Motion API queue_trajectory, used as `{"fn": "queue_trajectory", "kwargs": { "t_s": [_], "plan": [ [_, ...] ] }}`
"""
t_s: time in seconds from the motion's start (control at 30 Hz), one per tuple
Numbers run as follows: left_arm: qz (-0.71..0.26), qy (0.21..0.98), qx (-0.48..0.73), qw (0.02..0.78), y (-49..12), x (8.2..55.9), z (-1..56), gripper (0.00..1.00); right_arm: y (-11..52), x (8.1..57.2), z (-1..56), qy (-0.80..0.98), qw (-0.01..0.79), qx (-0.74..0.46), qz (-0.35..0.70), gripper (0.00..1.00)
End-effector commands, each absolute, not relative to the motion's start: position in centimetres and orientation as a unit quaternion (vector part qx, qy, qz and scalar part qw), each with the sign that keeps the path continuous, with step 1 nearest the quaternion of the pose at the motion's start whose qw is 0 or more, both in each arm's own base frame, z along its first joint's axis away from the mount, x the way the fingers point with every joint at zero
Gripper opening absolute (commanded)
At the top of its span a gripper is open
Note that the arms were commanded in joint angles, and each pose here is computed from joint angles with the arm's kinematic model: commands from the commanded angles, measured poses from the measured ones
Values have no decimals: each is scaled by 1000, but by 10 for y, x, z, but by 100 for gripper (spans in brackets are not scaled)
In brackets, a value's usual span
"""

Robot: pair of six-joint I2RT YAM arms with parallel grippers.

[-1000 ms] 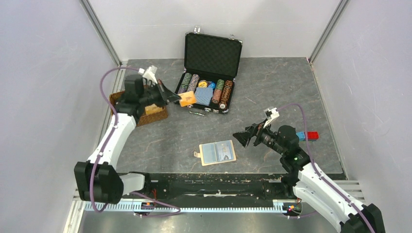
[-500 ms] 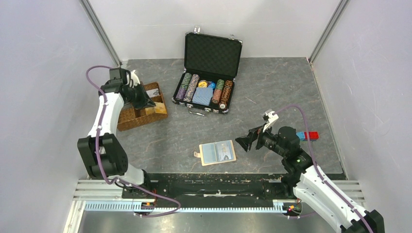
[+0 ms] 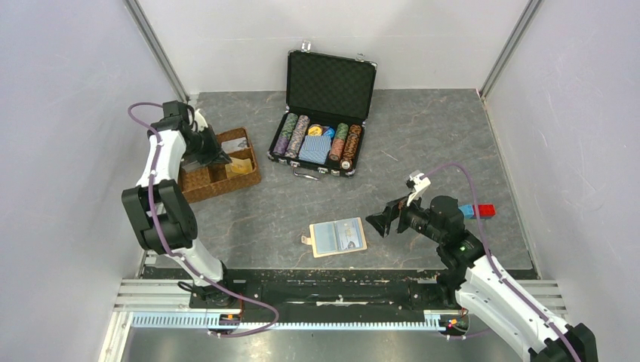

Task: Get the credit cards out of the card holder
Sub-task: Place the credit card in the storage box.

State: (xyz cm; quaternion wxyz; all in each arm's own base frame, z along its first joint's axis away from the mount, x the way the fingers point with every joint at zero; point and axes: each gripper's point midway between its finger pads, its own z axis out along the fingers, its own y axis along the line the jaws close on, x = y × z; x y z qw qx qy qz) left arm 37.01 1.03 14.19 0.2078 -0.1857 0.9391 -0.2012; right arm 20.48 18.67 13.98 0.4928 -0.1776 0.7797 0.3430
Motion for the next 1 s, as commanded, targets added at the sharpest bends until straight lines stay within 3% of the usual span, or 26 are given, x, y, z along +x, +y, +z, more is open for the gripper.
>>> {"fn": "queue_trajectory", "kwargs": {
  "t_s": [0.0,0.97],
  "plan": [
    [-191,941,-149,238,21,388,150,2,192,210,164,759,514,-189,352,98],
    [-247,933,-142,220,14,424,117,2,197,218,165,767,505,-180,353,98]
  ]
}}
